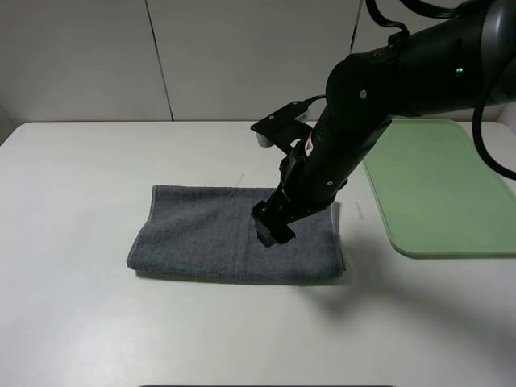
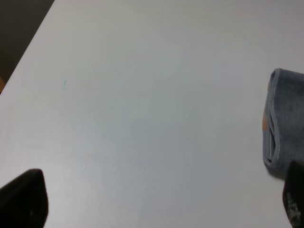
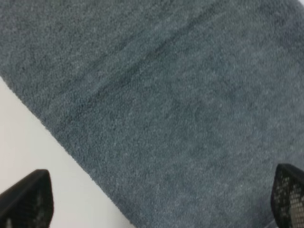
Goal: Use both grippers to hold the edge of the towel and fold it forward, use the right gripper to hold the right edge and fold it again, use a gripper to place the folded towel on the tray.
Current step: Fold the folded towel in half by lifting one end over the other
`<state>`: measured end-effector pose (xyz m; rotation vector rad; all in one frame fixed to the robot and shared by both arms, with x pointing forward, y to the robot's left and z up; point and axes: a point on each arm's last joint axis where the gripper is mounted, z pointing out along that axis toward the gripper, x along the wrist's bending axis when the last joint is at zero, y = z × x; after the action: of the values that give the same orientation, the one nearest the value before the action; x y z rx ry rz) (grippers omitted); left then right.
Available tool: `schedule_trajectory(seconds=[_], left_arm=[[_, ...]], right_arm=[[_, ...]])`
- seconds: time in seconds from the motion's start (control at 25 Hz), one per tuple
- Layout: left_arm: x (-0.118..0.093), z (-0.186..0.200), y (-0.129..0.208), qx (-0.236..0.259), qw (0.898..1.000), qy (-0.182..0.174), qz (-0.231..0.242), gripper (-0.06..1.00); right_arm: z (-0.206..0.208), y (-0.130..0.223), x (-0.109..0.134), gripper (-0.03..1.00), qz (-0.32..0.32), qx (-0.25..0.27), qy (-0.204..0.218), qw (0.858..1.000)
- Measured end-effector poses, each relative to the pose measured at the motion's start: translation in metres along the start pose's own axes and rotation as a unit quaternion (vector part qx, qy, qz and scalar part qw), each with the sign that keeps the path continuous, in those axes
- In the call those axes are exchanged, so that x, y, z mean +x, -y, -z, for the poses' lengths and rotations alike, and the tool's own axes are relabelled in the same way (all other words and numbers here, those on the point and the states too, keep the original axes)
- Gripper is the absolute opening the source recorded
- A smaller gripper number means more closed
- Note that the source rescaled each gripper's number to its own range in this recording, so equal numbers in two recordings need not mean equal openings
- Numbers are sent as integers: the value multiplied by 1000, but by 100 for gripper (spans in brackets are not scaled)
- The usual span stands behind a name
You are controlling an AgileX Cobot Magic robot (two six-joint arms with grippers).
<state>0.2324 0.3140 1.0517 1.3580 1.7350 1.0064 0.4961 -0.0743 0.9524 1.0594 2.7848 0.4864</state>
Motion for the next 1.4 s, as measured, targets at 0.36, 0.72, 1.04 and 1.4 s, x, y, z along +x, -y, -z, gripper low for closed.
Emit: schedule_trajectory(seconds=[0.36,0.72,1.04,1.4], left_arm=[[0,0,0,0,1000,0,0,100],[0,0,0,0,1000,0,0,100],[0,0,0,0,1000,0,0,100],[0,0,0,0,1000,0,0,100]], right_arm=[[0,0,0,100,-55,0,-2,998],[0,5,3,100,-162,30,-10,986],[1,12,-13,100,-252,54,7,966],[4,16,-57,100,-349,17,27,937]])
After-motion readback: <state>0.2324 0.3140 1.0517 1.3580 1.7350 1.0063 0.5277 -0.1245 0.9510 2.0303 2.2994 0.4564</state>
